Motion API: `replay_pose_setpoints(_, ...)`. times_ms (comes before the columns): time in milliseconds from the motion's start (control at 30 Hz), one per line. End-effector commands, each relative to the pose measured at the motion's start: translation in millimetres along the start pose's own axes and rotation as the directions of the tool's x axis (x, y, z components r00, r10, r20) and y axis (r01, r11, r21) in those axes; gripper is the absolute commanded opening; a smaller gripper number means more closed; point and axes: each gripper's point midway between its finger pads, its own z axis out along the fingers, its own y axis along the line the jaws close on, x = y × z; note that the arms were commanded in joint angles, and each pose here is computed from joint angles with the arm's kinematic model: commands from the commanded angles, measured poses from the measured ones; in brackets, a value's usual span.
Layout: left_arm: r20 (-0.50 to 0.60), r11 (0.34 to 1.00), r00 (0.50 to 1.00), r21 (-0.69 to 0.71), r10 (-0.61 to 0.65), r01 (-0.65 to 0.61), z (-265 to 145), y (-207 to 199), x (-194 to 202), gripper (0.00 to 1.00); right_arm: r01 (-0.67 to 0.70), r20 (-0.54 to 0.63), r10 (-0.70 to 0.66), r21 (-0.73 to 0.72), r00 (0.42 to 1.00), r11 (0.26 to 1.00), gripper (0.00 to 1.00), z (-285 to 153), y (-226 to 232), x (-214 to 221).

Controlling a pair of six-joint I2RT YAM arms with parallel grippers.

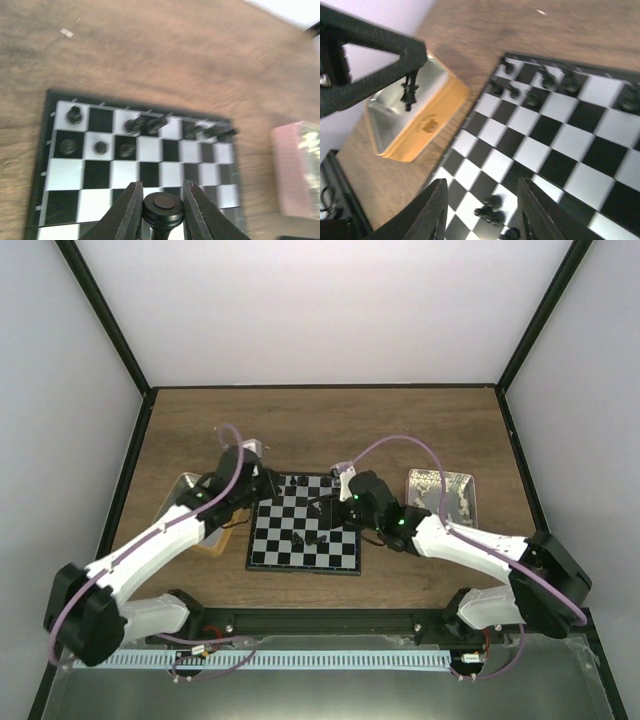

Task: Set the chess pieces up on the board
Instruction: Pick up the chess piece from the chessboard.

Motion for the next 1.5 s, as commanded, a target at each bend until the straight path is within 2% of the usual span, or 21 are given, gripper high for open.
replay_pose_setpoints(0,0.114,0.948,0.969,0.258,-0.220,0.185,-40.4,-40.7,-32.8,0.22,0.027,0.170,0.023,-0.289,0.985,0.957,0.44,-25.0,59.7,-44.4)
replay_pose_setpoints(100,0.153,0.878,0.930,0.411,-0.333,0.247,-73.1,-60.1,-53.1,0.22,0.021,0.220,0.068,-0.381,0.973,0.924,0.52,-35.5,79.1,-61.2)
replay_pose_setpoints(233,0.157,0.779,0.886,0.559,-0.436,0.284,-107.1,-78.3,-71.6,0.23,-0.012,0.241,0.154,-0.504,0.958,0.864,0.57,-48.4,102.1,-78.1)
replay_pose_setpoints(400,0.161,0.709,0.845,0.635,-0.510,0.306,-135.4,-80.9,-81.1,0.23,-0.056,0.221,0.251,-0.637,0.942,0.769,0.58,-62.8,126.5,-95.6)
replay_pose_setpoints(567,0.146,0.658,0.816,0.676,-0.559,0.330,-146.0,-80.0,-83.6,0.23,-0.039,0.186,0.237,-0.706,0.953,0.707,0.55,-63.8,147.9,-103.3)
replay_pose_setpoints(733,0.108,0.632,0.819,0.694,-0.564,0.344,-144.0,-85.8,-81.9,0.23,-0.031,0.165,0.218,-0.726,0.962,0.687,0.50,-60.8,157.5,-107.1)
replay_pose_setpoints(900,0.085,0.608,0.818,0.713,-0.569,0.350,-144.9,-89.9,-82.0,0.23,-0.054,0.165,0.239,-0.709,0.957,0.703,0.44,-57.0,156.3,-114.0)
replay_pose_setpoints(1067,0.079,0.596,0.821,0.727,-0.565,0.341,-150.2,-93.5,-83.4,0.23,-0.098,0.154,0.269,-0.673,0.951,0.733,0.35,-48.4,150.7,-119.1)
replay_pose_setpoints(1233,0.055,0.594,0.826,0.722,-0.561,0.355,-146.0,-93.0,-77.5,0.24,-0.120,0.162,0.295,-0.655,0.942,0.746,0.20,-45.3,146.2,-123.8)
replay_pose_setpoints(1467,0.056,0.610,0.828,0.705,-0.557,0.362,-142.9,-86.9,-70.9,0.26,-0.123,0.173,0.301,-0.644,0.938,0.755,0.08,-48.3,143.2,-125.0)
